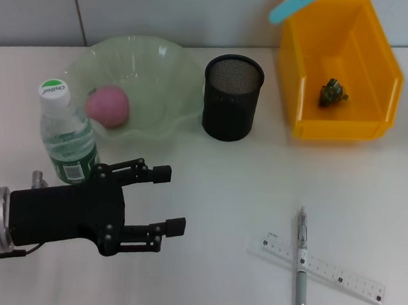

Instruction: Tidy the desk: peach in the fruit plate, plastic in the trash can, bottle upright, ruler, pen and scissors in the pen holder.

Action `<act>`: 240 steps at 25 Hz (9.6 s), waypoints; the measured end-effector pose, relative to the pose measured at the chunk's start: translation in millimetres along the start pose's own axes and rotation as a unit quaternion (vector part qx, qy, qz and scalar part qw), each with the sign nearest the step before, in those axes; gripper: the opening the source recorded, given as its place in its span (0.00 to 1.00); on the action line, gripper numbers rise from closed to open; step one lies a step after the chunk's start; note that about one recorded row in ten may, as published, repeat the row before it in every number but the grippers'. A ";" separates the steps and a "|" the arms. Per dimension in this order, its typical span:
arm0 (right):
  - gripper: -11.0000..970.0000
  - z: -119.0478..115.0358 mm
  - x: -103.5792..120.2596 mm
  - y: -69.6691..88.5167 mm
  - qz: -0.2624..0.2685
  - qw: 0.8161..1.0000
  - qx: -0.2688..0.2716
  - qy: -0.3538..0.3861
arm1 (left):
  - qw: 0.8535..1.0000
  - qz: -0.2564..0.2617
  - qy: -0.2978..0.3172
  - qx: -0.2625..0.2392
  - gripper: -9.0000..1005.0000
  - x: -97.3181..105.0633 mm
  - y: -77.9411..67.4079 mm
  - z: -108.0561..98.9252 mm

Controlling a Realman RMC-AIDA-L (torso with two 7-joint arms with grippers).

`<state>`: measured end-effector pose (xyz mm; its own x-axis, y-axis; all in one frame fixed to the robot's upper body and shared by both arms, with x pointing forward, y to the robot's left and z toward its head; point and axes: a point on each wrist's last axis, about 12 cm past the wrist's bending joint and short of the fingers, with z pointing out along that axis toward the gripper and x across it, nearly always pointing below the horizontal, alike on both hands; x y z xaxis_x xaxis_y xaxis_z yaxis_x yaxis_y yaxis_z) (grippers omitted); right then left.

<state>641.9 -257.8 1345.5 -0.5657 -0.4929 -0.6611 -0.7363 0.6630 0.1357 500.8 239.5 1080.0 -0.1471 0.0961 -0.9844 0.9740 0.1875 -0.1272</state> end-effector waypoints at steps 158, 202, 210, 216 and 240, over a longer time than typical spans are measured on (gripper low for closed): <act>0.69 193.7 130.2 100.5 -0.160 0.939 -0.066 0.297 | 0.999 -0.028 0.030 0.001 0.81 18.8 -12.7 -12.7; 0.40 78.6 42.7 60.8 -0.081 0.996 0.030 -0.031 | 0.999 -0.028 0.020 0.017 0.81 16.3 -15.7 -9.4; 0.40 89.2 38.1 44.2 -0.055 0.980 0.072 -0.177 | 0.999 -0.028 0.016 0.023 0.81 15.3 -16.8 -7.9; 0.40 109.9 38.9 43.2 -0.056 0.969 0.082 -0.228 | 0.999 -0.029 0.015 0.024 0.81 15.7 -17.4 -7.5; 0.40 164.8 56.3 40.3 -0.024 0.956 0.101 -0.275 | 0.999 -0.024 0.011 0.028 0.81 15.0 -18.2 -5.3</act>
<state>641.6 -166.0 1192.2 -0.2101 -0.1915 -0.9588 -0.6386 0.7694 -0.0138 479.9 242.7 1068.2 -0.1964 0.1105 -0.9743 0.9739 0.1369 -0.1808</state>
